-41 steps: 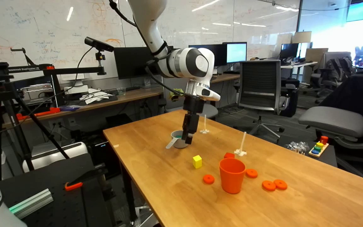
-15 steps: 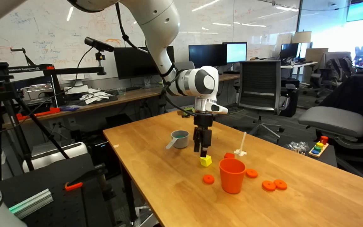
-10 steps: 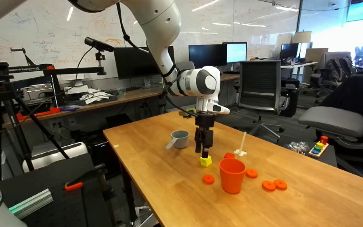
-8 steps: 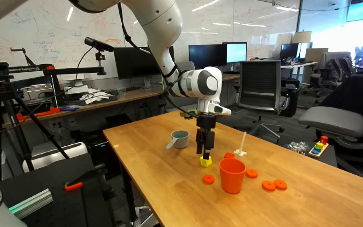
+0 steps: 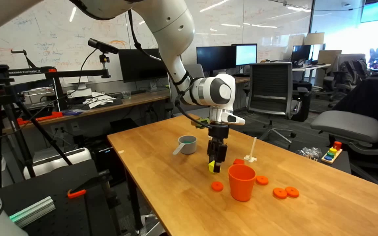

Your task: Put the blocks inside the grey cup

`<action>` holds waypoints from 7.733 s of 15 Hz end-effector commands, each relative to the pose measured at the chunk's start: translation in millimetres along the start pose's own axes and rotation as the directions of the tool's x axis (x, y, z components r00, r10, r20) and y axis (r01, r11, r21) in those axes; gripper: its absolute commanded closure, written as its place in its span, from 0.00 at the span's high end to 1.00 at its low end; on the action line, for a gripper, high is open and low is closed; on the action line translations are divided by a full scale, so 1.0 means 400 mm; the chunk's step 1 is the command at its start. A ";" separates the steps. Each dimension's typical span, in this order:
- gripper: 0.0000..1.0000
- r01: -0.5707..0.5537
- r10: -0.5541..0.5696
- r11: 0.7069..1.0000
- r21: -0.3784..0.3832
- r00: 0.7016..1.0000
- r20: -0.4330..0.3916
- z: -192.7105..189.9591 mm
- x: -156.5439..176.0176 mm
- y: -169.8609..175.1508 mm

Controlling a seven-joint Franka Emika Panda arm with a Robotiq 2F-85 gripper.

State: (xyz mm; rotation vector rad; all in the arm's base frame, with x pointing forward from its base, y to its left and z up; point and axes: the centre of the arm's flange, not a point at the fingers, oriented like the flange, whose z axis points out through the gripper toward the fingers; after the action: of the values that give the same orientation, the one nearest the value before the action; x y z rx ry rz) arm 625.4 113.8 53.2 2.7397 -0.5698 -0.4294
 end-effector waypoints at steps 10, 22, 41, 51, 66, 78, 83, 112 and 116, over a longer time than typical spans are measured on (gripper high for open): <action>0.12 0.074 -0.076 0.991 0.114 0.997 0.006 -0.126 -0.020 -0.028; 0.12 0.184 -0.204 0.932 0.312 0.978 0.034 -0.374 -0.232 -0.166; 1.00 -0.047 0.051 0.990 0.136 0.998 -0.031 -0.347 -0.012 0.082; 1.00 -0.305 0.316 0.924 0.230 0.949 -0.012 -0.262 0.069 0.098; 1.00 -0.591 0.601 0.744 0.313 0.796 0.073 -0.143 0.091 0.075; 1.00 -0.640 0.645 0.691 0.336 0.756 0.114 -0.057 0.166 0.121; 0.70 -0.619 0.623 0.711 0.334 0.774 0.108 -0.016 0.162 0.080; 0.13 -0.373 0.348 0.769 0.519 0.925 0.149 -0.400 -0.175 -0.177; 0.13 -0.370 0.309 0.782 0.502 0.929 0.204 -0.376 -0.247 -0.204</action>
State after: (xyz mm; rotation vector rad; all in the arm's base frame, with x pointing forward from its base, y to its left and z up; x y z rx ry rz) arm 643.9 257.6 173.5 3.0127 -1.4013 -0.2842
